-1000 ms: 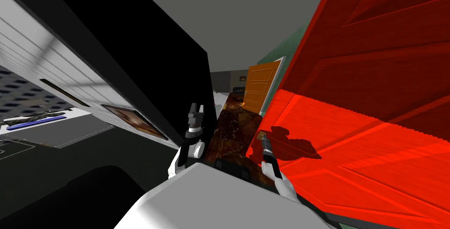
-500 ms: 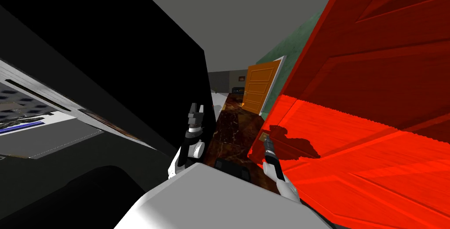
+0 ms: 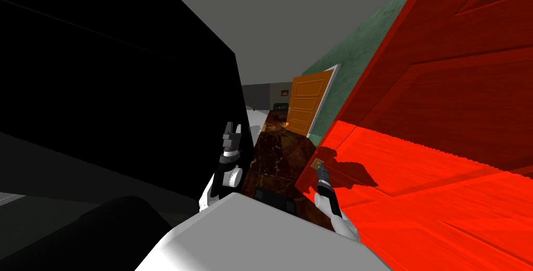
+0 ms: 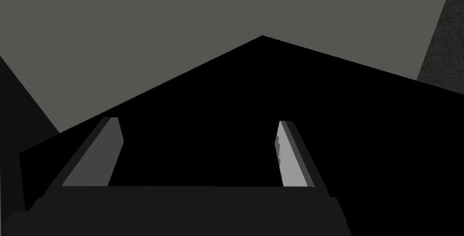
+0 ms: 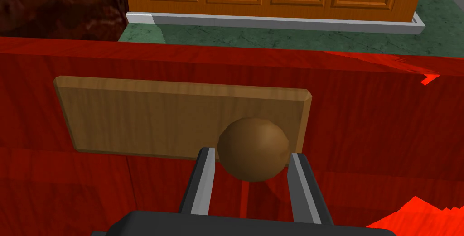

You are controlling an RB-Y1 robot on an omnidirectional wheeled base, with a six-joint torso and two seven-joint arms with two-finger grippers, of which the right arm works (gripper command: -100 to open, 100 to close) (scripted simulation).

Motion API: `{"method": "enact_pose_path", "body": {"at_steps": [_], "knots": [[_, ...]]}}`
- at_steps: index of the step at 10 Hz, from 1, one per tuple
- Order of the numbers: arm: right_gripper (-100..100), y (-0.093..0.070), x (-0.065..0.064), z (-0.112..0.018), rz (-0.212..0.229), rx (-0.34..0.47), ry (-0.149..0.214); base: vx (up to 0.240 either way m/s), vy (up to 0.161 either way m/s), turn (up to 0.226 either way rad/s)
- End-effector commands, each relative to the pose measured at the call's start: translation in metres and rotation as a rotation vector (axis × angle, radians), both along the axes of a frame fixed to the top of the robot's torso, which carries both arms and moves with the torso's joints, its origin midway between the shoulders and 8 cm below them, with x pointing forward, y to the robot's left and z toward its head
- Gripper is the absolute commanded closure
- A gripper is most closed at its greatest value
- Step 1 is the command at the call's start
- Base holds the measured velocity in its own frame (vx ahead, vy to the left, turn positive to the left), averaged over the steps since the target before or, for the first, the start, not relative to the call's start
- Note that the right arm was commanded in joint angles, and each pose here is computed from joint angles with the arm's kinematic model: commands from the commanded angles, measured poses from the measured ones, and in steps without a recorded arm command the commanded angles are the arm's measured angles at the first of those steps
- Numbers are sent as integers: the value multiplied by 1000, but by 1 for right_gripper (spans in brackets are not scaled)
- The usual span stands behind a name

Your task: Push the door open

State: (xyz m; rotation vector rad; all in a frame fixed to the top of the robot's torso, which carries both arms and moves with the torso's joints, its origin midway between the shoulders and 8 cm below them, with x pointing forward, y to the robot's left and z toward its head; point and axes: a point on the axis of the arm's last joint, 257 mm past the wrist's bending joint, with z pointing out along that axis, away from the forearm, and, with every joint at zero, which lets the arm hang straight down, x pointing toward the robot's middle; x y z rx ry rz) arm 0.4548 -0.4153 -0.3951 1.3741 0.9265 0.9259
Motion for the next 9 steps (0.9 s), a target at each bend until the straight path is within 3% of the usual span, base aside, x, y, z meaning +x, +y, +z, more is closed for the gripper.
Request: {"method": "enact_pose_path", "body": {"at_steps": [1, 5, 6, 7, 9], "knots": [[100, -14, -3, 3, -32, -7, -5, 204, 81, -69], [100, -29, -9, 4, -68, -7, -5, 157, 44, -51], [100, -26, -10, 0, -64, -5, 5, 69, 22, -38], [100, -38, -14, 1, -91, -7, 1, 118, -5, -41], [100, -44, -18, 1, -110, -7, 0, 174, -2, -30]]}}
